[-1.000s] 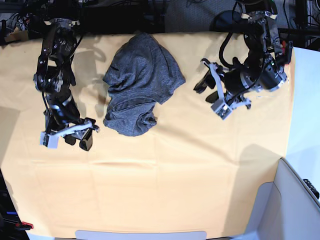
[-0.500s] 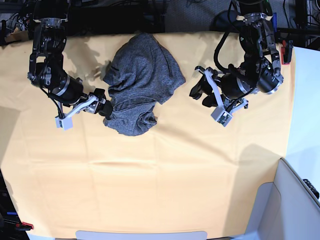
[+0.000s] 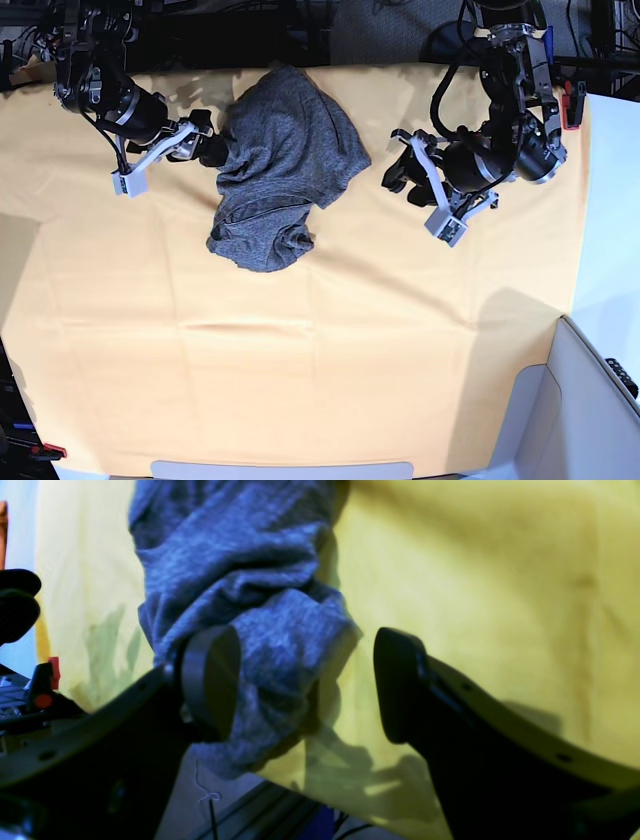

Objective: Fold the T-shirt properly
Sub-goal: 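Pull the shirt edge with the right gripper to square the bundle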

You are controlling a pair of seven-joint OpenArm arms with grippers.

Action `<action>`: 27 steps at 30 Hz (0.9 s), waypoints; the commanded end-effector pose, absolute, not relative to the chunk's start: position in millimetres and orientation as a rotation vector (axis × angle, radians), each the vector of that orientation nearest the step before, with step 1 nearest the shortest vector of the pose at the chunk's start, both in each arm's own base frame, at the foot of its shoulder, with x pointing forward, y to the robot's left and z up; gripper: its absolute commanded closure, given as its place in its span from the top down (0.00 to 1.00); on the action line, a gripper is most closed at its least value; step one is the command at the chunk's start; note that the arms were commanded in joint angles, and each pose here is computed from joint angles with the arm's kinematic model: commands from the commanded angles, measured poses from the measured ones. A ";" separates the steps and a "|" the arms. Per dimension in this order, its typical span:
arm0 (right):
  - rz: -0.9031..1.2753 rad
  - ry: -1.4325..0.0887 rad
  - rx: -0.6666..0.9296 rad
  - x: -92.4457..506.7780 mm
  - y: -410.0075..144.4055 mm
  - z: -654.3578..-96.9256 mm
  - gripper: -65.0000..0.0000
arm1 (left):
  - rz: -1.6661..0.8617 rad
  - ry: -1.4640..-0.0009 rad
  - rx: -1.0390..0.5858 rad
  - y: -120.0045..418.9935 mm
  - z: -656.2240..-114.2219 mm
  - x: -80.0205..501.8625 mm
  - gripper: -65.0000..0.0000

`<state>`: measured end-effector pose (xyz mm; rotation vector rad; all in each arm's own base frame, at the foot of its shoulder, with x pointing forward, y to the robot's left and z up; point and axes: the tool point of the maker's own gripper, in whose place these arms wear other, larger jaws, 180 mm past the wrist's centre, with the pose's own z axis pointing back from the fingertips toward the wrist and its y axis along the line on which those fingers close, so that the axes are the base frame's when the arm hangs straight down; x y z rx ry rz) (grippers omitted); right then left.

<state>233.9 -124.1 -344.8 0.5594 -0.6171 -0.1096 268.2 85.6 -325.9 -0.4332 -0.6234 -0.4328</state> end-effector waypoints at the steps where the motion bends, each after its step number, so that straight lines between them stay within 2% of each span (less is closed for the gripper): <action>1: -0.101 -0.668 0.591 245.0 -117.9 -331.3 0.64 | -0.440 -0.663 -0.439 84.2 -315.5 274.1 0.42; 16: -0.267 -0.604 0.724 237.2 -87.2 -352.6 0.64 | -0.442 -0.651 -0.418 93.6 -319.3 274.5 0.42; 27: -0.569 -0.643 0.722 215.5 -137.9 -359.5 0.64 | -0.441 -0.638 -0.421 93.1 -322.7 270.4 0.42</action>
